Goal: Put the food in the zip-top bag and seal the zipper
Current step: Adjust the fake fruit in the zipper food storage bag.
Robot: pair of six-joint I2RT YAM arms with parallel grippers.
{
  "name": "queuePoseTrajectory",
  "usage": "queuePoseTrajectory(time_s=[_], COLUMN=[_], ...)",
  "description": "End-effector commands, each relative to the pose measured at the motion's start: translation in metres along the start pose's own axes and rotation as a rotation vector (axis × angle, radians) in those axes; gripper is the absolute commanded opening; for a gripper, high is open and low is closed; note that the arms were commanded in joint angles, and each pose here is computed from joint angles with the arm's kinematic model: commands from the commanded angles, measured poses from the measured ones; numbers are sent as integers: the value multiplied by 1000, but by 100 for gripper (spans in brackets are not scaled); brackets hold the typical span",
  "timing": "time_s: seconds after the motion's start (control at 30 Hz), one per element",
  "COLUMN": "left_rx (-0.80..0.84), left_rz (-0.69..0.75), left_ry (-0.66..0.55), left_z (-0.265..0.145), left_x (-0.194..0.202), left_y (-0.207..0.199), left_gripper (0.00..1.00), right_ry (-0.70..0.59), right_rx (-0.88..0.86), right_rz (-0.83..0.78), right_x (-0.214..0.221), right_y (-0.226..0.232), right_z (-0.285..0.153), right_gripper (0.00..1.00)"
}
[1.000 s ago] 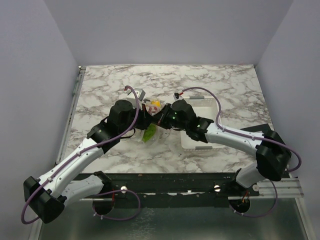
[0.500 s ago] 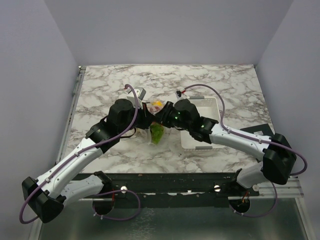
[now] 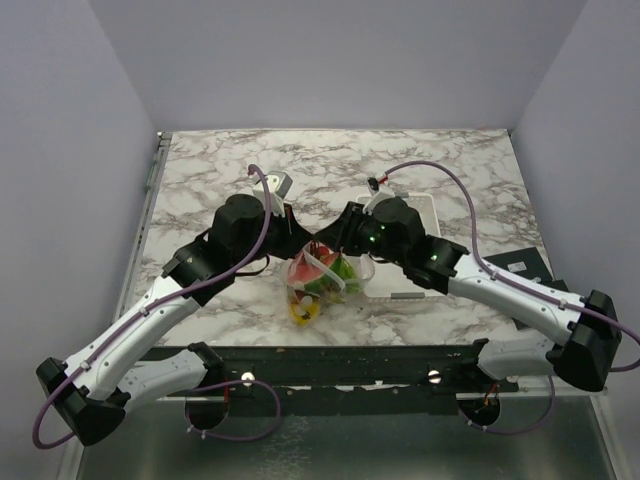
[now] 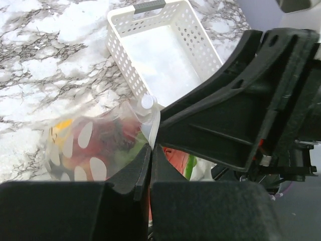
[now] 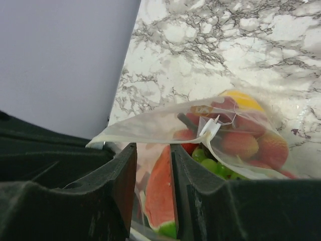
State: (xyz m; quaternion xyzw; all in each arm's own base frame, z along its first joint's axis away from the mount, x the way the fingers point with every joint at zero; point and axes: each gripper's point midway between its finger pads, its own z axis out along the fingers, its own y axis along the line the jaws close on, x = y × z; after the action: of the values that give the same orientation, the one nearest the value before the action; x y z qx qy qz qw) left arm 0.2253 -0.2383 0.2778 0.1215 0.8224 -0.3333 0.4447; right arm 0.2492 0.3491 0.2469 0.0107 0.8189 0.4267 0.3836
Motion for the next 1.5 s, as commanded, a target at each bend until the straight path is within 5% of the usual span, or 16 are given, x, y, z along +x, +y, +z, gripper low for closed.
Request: queuePoseTrajectory(time_s=[0.0,0.57,1.23,1.47], left_rx=[44,103,215,269], left_rz=[9,106,188,216], left_ry=[-74,7,113,133], left_z=[-13,-21,-30,-40], left_x=[-27,-24,-5,-2], left_y=[-17,-29,-43,-51], left_gripper=[0,1,1,1], right_ry=[-2,18,121,58], right_rx=[12,-63,-531,-732], right_rz=[-96,-529,-1080,-1308], right_x=[-2,-26,19,36], right_y=[-10,10,36,40], right_z=[-23,-70,-117,-136], right_gripper=[38,42,52,52])
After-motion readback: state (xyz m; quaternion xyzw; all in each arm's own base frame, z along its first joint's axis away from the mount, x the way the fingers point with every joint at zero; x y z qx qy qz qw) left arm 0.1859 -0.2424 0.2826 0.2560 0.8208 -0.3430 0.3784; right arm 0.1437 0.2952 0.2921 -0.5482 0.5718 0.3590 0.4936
